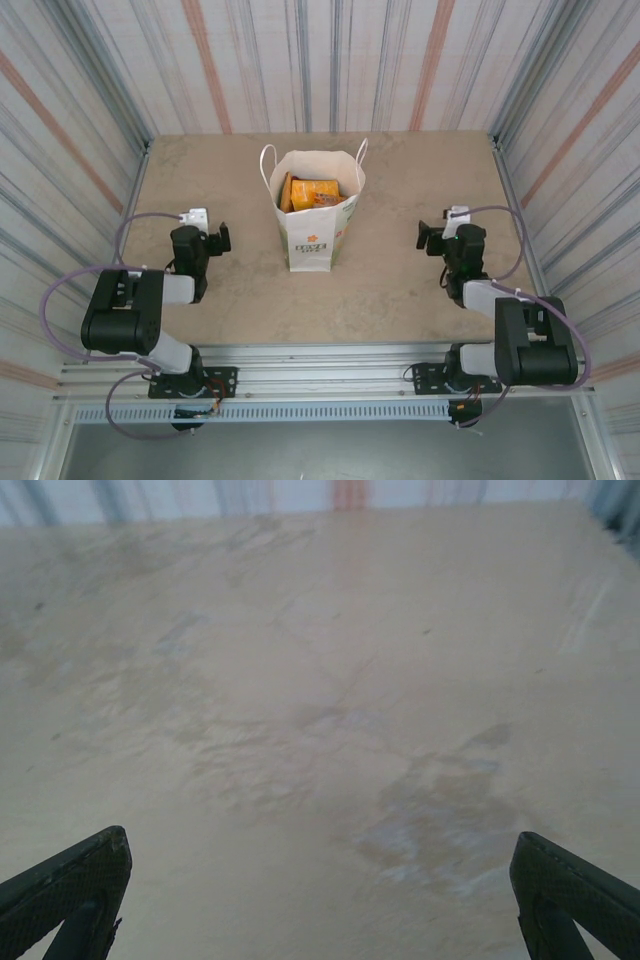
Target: Place the snacks into the paper bag
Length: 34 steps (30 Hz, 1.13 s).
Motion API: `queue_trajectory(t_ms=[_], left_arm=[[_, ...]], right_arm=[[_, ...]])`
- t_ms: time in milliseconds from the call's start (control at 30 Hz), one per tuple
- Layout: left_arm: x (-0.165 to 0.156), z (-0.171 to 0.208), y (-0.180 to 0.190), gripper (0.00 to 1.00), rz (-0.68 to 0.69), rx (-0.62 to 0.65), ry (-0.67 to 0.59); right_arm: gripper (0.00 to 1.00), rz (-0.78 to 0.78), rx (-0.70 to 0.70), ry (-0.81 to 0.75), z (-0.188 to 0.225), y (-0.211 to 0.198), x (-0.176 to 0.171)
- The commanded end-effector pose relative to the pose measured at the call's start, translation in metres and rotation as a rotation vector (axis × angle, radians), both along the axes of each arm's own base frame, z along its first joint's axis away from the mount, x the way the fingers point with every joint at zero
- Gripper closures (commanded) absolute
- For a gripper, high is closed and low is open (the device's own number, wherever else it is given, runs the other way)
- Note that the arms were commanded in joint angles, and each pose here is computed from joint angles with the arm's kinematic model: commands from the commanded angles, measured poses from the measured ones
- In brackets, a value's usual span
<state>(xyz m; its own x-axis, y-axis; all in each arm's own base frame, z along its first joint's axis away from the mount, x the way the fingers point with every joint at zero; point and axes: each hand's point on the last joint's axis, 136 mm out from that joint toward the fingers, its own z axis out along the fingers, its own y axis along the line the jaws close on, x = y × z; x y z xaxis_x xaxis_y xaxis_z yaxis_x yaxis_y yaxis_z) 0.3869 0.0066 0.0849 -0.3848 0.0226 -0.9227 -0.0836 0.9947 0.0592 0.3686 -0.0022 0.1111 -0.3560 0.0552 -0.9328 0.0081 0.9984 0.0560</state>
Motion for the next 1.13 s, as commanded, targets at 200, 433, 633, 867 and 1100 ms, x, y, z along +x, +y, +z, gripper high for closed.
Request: queue_trajectory(t_ms=[200, 433, 633, 867, 1100], left_arm=[[0.005, 0.008, 0.002, 0.01, 0.011, 0.027, -0.017], [0.005, 0.008, 0.002, 0.01, 0.011, 0.028, -0.016], [0.005, 0.009, 0.002, 0.01, 0.011, 0.028, -0.018], [0.005, 0.008, 0.002, 0.01, 0.012, 0.027, -0.014], [0.005, 0.008, 0.002, 0.01, 0.011, 0.027, -0.017]], right_arm=[[0.01, 0.05, 0.012, 0.016, -0.026, 0.005, 0.019], [0.01, 0.033, 0.063, 0.04, -0.029, -0.003, 0.024], [0.01, 0.035, 0.074, 0.037, -0.029, -0.004, 0.025], [0.01, 0.034, 0.073, 0.038, -0.029, -0.004, 0.024], [0.01, 0.034, 0.076, 0.036, -0.028, -0.004, 0.025]])
